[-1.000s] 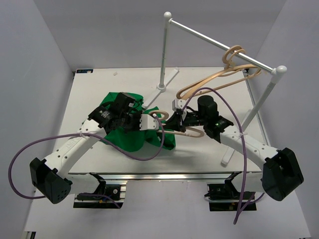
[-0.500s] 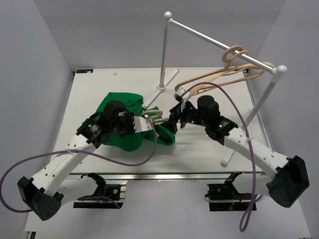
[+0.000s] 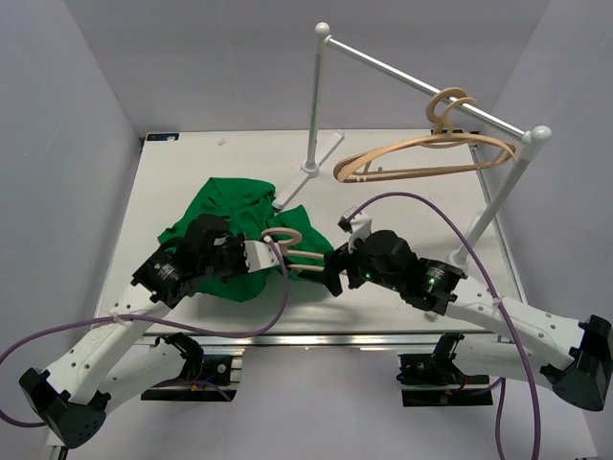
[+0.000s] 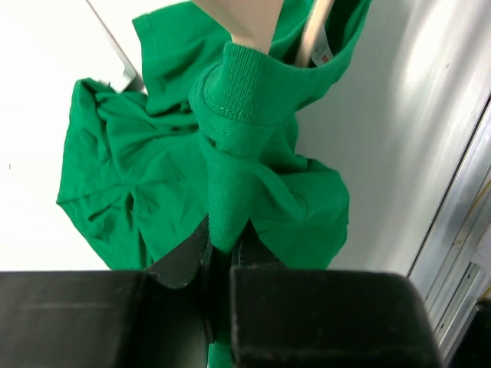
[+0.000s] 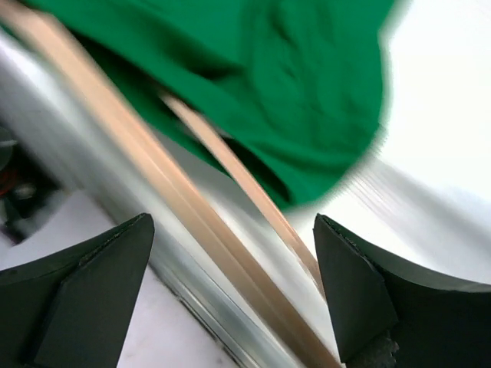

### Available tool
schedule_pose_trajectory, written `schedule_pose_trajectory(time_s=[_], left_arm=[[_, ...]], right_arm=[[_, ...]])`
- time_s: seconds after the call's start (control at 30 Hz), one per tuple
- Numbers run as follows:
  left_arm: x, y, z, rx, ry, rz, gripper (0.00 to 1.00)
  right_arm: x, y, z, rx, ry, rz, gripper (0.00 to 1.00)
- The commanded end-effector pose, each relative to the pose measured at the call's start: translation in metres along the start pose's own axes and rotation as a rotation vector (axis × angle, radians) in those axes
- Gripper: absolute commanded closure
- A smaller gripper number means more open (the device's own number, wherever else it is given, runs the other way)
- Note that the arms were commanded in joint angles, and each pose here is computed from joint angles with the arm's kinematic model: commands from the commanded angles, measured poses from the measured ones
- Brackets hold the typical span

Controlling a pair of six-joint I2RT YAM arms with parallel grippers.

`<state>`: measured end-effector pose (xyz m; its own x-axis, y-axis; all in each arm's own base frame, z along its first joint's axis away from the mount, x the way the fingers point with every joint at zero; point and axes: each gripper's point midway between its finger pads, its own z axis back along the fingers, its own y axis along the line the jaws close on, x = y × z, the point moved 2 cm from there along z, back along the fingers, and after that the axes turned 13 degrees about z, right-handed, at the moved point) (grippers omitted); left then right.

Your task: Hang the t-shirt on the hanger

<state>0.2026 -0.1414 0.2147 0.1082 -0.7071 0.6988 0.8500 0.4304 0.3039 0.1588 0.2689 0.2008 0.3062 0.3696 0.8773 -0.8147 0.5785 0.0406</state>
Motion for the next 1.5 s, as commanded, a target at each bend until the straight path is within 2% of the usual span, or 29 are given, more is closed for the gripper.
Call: schedule_pose_trajectory(time_s=[0.0, 0.03, 0.1, 0.2, 0.27, 0.3, 0.43, 0.47, 0.5, 0.63, 0.7, 0.87, 1.07, 1.17, 1.27, 1.3, 1.33, 1.47], left_arm=[[0.012, 0.024, 0.009, 0.150, -0.063, 0.061, 1.00], [0.010, 0.023, 0.009, 0.147, -0.057, 0.057, 1.00], [0.006, 0.022, 0.009, 0.144, -0.039, 0.058, 1.00], [0.004, 0.023, 0.010, 0.150, -0.031, 0.060, 1.00], [0.006, 0.025, 0.010, 0.157, -0.035, 0.070, 1.00], [0.007, 0.027, 0.011, 0.171, -0.038, 0.075, 1.00], [0.015, 0.046, 0.012, 0.268, -0.060, 0.149, 1.00], [0.019, 0.050, 0.009, 0.285, -0.079, 0.191, 1.00], [0.020, 0.051, 0.010, 0.286, -0.080, 0.191, 1.00], [0.022, 0.045, 0.006, 0.246, -0.088, 0.225, 1.00], [0.022, 0.044, 0.007, 0.241, -0.086, 0.232, 1.00], [0.026, 0.037, 0.011, 0.193, -0.099, 0.240, 1.00], [0.026, 0.034, 0.008, 0.167, -0.101, 0.242, 1.00], [0.027, 0.034, 0.009, 0.163, -0.104, 0.245, 1.00], [0.031, 0.031, 0.012, 0.140, -0.113, 0.242, 1.00], [0.033, 0.031, 0.014, 0.139, -0.119, 0.243, 1.00], [0.033, 0.031, 0.016, 0.142, -0.121, 0.244, 1.00], [0.037, 0.031, 0.023, 0.144, -0.137, 0.246, 1.00]], right_arm=[[-0.001, -0.034, 0.030, -0.268, 0.039, -0.089, 0.11], [0.008, -0.050, 0.045, -0.379, -0.008, -0.133, 0.11], [0.011, -0.064, 0.068, -0.469, -0.016, -0.149, 0.11], [0.008, -0.071, 0.105, -0.524, -0.053, -0.250, 0.11], [0.001, -0.065, 0.108, -0.486, -0.057, -0.302, 0.11], [0.002, -0.059, 0.103, -0.449, -0.079, -0.319, 0.11], [-0.041, -0.040, 0.068, -0.353, 0.061, -0.326, 0.11], [-0.038, -0.035, 0.041, -0.303, 0.007, -0.305, 0.11], [-0.048, -0.034, 0.038, -0.300, 0.030, -0.301, 0.11], [-0.033, -0.039, 0.006, -0.334, -0.059, -0.329, 0.11], [-0.012, -0.038, -0.015, -0.319, -0.176, -0.367, 0.11], [-0.010, -0.037, -0.053, -0.356, -0.082, -0.348, 0.11], [0.000, -0.024, -0.073, -0.277, -0.104, -0.351, 0.11], [-0.002, -0.028, -0.076, -0.303, -0.094, -0.353, 0.11], [-0.015, -0.040, -0.082, -0.391, -0.056, -0.358, 0.19], [-0.014, -0.041, -0.083, -0.404, -0.051, -0.368, 0.35], [-0.021, -0.042, -0.086, -0.419, -0.030, -0.390, 0.42], [-0.044, -0.050, -0.090, -0.445, 0.015, -0.441, 0.52]])
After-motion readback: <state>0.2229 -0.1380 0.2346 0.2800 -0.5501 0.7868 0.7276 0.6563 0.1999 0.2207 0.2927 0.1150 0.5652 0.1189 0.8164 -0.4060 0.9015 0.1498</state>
